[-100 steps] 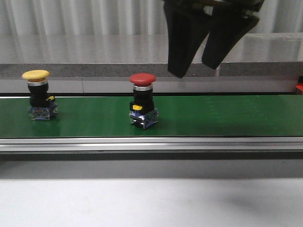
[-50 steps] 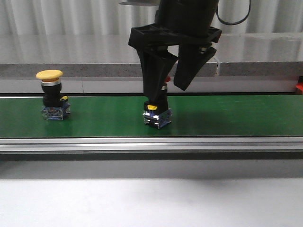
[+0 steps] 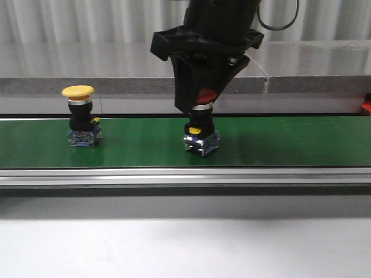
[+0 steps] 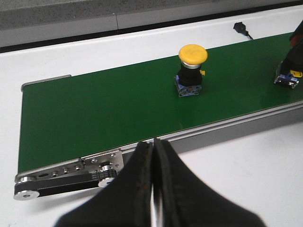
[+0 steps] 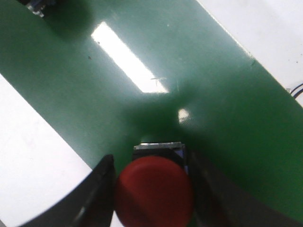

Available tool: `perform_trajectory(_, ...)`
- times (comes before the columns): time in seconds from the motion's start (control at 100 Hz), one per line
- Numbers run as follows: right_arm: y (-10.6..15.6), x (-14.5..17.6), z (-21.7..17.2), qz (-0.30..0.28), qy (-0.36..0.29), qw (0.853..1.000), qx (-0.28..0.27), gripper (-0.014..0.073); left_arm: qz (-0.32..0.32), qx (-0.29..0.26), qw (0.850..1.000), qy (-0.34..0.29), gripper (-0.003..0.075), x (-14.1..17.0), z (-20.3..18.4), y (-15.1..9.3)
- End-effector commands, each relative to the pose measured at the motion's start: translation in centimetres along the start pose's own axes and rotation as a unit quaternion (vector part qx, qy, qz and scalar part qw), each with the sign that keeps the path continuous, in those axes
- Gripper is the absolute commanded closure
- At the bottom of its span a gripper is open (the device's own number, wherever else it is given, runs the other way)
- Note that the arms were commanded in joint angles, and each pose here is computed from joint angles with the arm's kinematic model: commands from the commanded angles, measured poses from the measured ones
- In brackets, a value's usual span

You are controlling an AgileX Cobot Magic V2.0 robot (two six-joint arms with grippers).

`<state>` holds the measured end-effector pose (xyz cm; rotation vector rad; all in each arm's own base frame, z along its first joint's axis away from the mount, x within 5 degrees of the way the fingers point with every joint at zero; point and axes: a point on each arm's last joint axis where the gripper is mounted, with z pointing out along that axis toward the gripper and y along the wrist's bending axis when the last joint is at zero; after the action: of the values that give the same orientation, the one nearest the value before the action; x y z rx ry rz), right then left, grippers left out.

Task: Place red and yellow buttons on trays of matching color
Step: 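Grasp the red button with the right gripper and lift it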

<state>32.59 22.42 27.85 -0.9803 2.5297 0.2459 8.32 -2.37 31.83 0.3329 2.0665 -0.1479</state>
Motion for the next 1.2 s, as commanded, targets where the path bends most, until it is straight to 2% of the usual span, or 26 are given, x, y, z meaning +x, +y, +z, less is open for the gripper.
perform_trajectory(0.0, 0.1, -1.3, -3.6, 0.004, -0.072, 0.997, 0.006, 0.0403, -0.005, 0.005, 0.999, -0.044, 0.0741, -1.2, -0.4, -0.1)
perform_trajectory(0.47, -3.4, 0.2, -9.7, 0.125, -0.138, 0.982, 0.036, 0.0403, -0.005, 0.005, 0.999, -0.044, 0.0741, -1.2, -0.4, -0.1)
perform_trajectory(0.78, -6.3, 4.7, -12.7, 0.186, -0.146, 0.969, 0.074, 0.0403, -0.005, 0.005, 0.999, -0.044, 0.0741, -1.2, -0.4, -0.1)
perform_trajectory(0.97, -8.3, 7.8, -15.0, 0.228, -0.164, 0.953, 0.109, 0.0403, -0.005, 0.005, 0.999, -0.044, 0.0741, -1.2, -0.4, -0.1)
perform_trajectory(1.19, -11.2, 11.3, -18.3, 0.291, -0.188, 0.923, 0.167, 0.0403, -0.005, 0.005, 0.999, -0.044, 0.0741, -1.2, -0.4, -0.1)
